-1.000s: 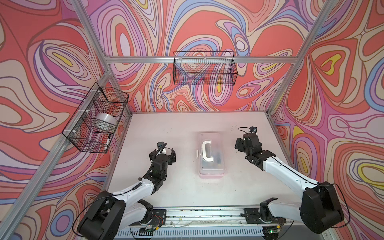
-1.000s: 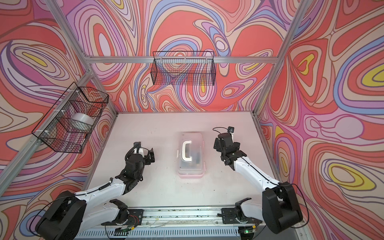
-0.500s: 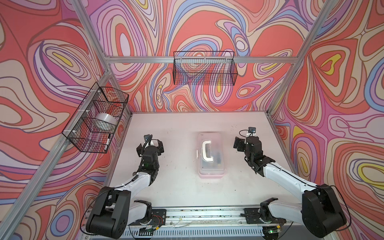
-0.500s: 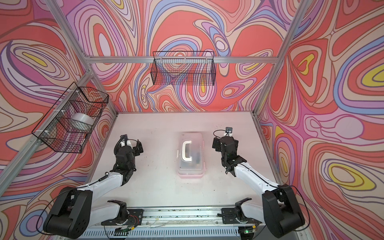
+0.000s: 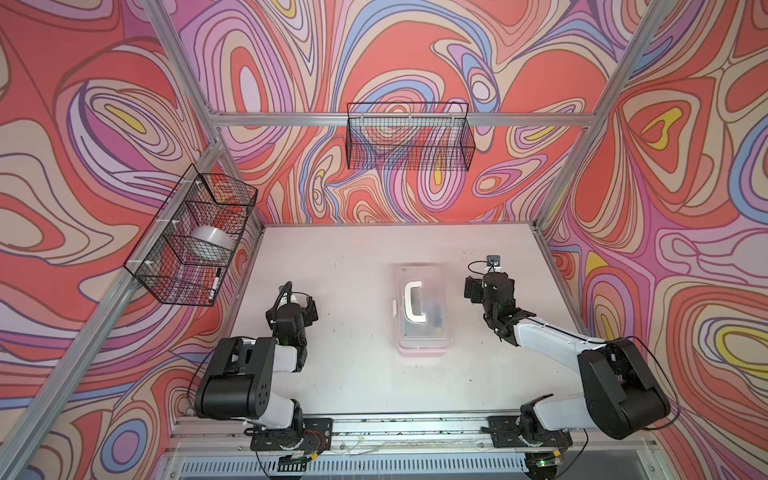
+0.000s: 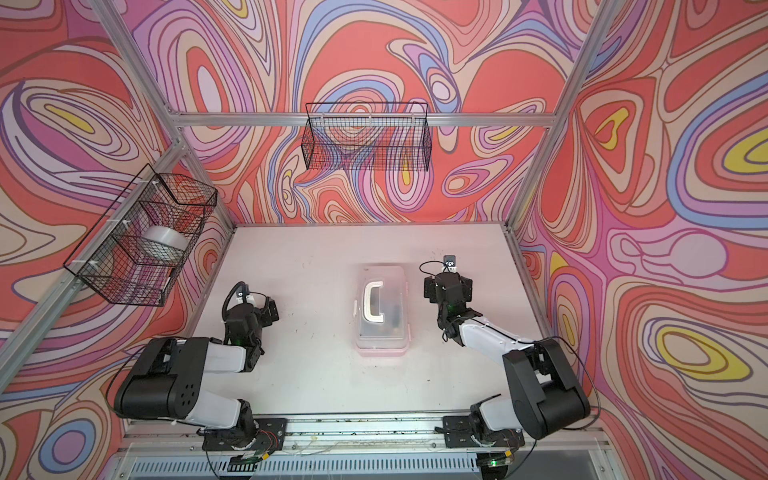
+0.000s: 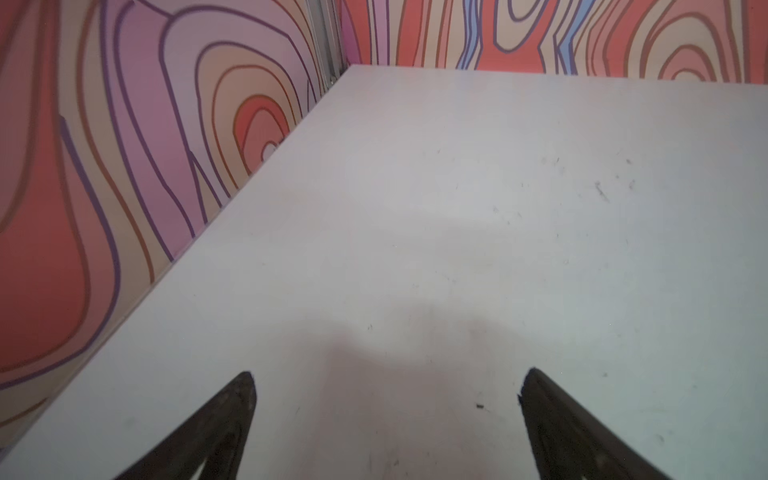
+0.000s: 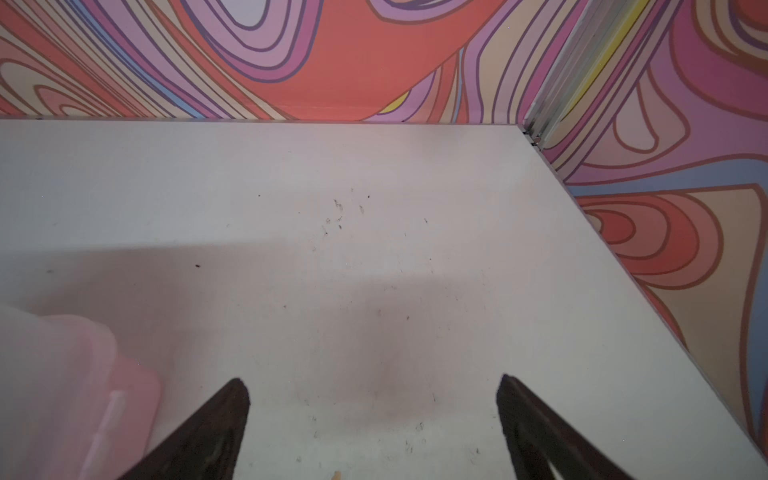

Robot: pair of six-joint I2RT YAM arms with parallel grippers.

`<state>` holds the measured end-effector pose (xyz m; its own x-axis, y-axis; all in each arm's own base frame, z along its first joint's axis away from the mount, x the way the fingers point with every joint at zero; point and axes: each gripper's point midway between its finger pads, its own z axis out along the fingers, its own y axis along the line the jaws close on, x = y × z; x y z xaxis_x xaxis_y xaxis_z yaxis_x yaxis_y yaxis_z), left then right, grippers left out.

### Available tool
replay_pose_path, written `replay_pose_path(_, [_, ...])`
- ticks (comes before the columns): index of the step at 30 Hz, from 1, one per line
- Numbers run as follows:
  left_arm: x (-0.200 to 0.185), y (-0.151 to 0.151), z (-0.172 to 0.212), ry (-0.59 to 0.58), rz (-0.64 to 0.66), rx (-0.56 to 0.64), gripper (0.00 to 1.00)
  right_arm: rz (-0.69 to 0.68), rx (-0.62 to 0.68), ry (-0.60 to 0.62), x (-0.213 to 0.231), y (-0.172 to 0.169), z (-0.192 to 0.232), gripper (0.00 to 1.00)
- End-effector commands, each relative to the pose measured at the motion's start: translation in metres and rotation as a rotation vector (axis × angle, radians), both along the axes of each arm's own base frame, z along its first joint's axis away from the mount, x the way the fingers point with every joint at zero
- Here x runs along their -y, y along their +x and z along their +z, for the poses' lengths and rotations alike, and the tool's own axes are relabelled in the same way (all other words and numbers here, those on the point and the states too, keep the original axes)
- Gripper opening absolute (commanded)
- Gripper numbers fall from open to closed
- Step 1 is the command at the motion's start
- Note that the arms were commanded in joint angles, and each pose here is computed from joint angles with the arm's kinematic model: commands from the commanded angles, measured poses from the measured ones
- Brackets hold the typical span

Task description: Pack the tool kit

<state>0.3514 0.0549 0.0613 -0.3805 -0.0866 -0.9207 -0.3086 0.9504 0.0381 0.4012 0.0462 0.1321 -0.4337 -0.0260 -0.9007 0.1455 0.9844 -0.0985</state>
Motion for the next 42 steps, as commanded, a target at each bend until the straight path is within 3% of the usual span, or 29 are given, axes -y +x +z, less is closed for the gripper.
replay_pose_path(1, [0.015,0.018,0.037,-0.046,-0.079,0.163,1.00,-0.065,0.068,-0.067,0.024,0.013,0.007,0.98])
replay_pose_path(7, [0.014,0.017,0.036,-0.045,-0.074,0.158,1.00,-0.106,0.119,-0.095,0.050,0.028,-0.019,0.98])
replay_pose_path(12, [0.015,0.020,0.036,-0.039,-0.078,0.157,1.00,-0.046,0.245,0.097,0.075,0.015,-0.035,0.98])
replay_pose_path(16, [0.018,0.024,0.035,-0.035,-0.096,0.141,1.00,-0.019,0.170,0.105,0.071,0.024,-0.039,0.98])
replay_pose_path(42, [0.027,0.036,0.029,-0.041,-0.152,0.073,1.00,0.015,0.154,0.101,0.064,0.029,-0.042,0.98])
